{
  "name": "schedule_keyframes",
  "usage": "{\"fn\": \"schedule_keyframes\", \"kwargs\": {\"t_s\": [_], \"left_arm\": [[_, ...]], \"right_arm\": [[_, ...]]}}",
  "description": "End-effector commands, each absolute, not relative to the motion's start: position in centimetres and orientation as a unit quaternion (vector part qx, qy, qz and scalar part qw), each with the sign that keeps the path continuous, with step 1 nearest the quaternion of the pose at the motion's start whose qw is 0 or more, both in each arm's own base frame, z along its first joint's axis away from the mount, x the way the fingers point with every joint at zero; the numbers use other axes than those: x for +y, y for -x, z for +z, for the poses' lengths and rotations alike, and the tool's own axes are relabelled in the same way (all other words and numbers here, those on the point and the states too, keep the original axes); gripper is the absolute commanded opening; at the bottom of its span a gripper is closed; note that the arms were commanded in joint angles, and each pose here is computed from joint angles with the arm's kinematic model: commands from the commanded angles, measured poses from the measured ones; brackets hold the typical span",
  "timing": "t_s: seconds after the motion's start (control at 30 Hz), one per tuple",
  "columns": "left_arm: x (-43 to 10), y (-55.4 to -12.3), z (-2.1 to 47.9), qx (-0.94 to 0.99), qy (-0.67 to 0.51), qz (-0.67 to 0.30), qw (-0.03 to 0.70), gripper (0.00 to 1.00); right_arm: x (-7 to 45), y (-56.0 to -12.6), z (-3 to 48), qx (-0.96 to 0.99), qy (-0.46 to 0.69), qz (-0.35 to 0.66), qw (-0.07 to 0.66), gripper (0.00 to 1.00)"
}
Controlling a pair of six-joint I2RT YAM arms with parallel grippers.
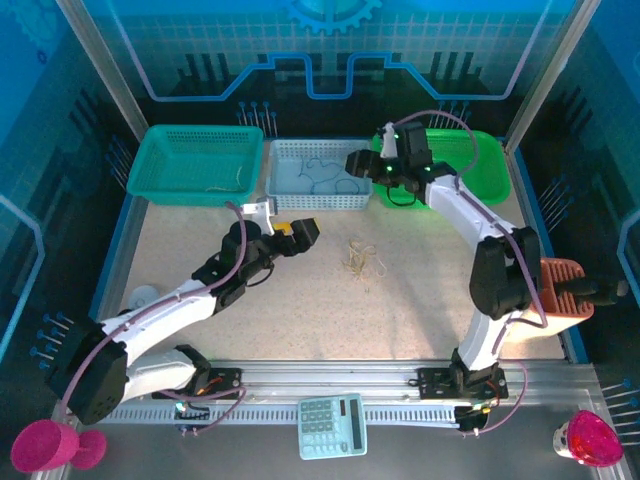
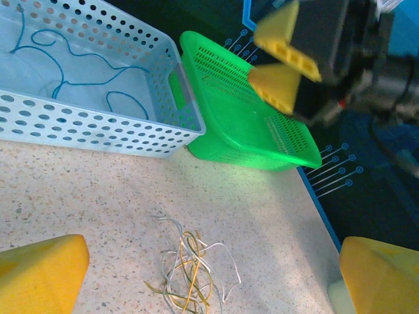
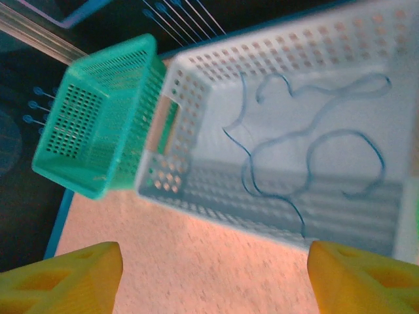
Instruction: Untangle the cables
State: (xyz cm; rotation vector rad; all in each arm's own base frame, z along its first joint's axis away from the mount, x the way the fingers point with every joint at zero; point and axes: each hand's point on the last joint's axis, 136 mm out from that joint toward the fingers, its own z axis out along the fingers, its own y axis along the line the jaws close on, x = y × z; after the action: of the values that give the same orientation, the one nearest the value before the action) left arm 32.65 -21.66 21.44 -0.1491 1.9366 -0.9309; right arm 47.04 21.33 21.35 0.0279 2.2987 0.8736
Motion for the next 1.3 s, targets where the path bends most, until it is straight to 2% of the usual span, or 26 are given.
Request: {"fn": "schedule_keyframes", "kwargs": {"t_s": [0.0,0.33,0.67,0.93,1.27], "left_arm": [[-21.2,-33.1,22.2,0.793,0.076,-0.375,0.473,0.99],[-21.6,-33.6,20.9,0.830,0.083,-0.348,0.427,0.99],[-24.5,-34.2,18.9,0.853,0.068,-0.368,0.365,0.99],[-25.6,-34.1,18.0,0.859,0.058,-0.370,0.348,0.99],[-25.9,-34.0,17.8,0.858,0.057,-0.377,0.344,0.99]], "right_arm": [[19.7,-44.7,19.6,0.889,-0.026,0.320,0.326,0.75],[15.3,-36.2,12.2,0.937,-0.034,0.238,0.252,0.68],[17.6,-34.1,11.3,0.929,-0.022,0.290,0.229,0.37],[20.7,-34.7,10.9,0.926,0.000,0.310,0.214,0.38],[21.6,-35.2,9.3,0.929,-0.002,0.311,0.199,0.38]]}}
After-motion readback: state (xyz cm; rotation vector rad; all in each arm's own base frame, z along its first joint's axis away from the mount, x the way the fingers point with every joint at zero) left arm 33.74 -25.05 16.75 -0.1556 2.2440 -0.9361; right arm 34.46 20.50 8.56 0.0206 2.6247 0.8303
